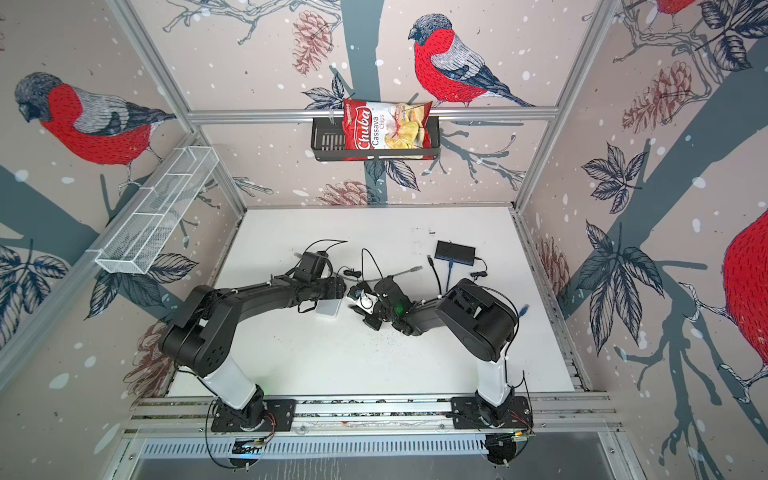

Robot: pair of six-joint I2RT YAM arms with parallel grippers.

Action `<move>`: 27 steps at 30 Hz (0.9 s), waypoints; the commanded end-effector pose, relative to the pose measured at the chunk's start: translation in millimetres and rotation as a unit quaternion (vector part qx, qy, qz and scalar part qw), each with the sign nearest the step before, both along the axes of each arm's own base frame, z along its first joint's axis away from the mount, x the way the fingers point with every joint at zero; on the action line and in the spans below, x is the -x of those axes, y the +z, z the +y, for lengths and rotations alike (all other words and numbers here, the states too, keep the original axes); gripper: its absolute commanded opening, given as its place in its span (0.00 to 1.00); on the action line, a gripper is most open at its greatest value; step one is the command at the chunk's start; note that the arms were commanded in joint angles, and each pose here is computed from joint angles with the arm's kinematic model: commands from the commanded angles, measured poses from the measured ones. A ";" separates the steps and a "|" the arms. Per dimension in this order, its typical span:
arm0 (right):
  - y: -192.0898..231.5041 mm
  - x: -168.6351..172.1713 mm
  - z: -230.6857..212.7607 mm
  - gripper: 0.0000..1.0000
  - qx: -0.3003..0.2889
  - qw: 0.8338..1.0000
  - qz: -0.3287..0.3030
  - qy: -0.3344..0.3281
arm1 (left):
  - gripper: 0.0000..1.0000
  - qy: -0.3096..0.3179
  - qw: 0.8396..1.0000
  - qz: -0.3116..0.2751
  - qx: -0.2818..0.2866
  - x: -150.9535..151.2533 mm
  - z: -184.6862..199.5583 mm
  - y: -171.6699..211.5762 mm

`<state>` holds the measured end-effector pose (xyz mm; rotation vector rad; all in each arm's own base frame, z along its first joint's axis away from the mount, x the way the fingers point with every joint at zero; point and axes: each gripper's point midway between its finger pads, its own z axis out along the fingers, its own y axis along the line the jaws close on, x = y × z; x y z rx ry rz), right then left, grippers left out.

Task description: Insert the plug into the switch port

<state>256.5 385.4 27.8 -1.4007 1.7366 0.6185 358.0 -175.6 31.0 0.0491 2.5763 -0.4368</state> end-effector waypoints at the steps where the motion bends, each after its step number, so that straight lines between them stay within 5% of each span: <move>1: 10.6 -8.5 6.3 0.08 -0.029 0.999 -0.013 -0.017 | 0.81 -0.028 0.999 -0.011 0.030 2.6 -13.7 8.2; 10: 10.4 -11.0 9.3 0.08 -0.050 0.998 -0.018 -0.025 | 0.81 -0.054 0.998 -0.006 0.035 13.4 -23.3 10.1; 27: 7.0 3.6 11.5 0.08 -0.045 0.999 -0.018 0.005 | 0.96 0.046 0.997 -0.064 -0.021 0.6 16.7 46.9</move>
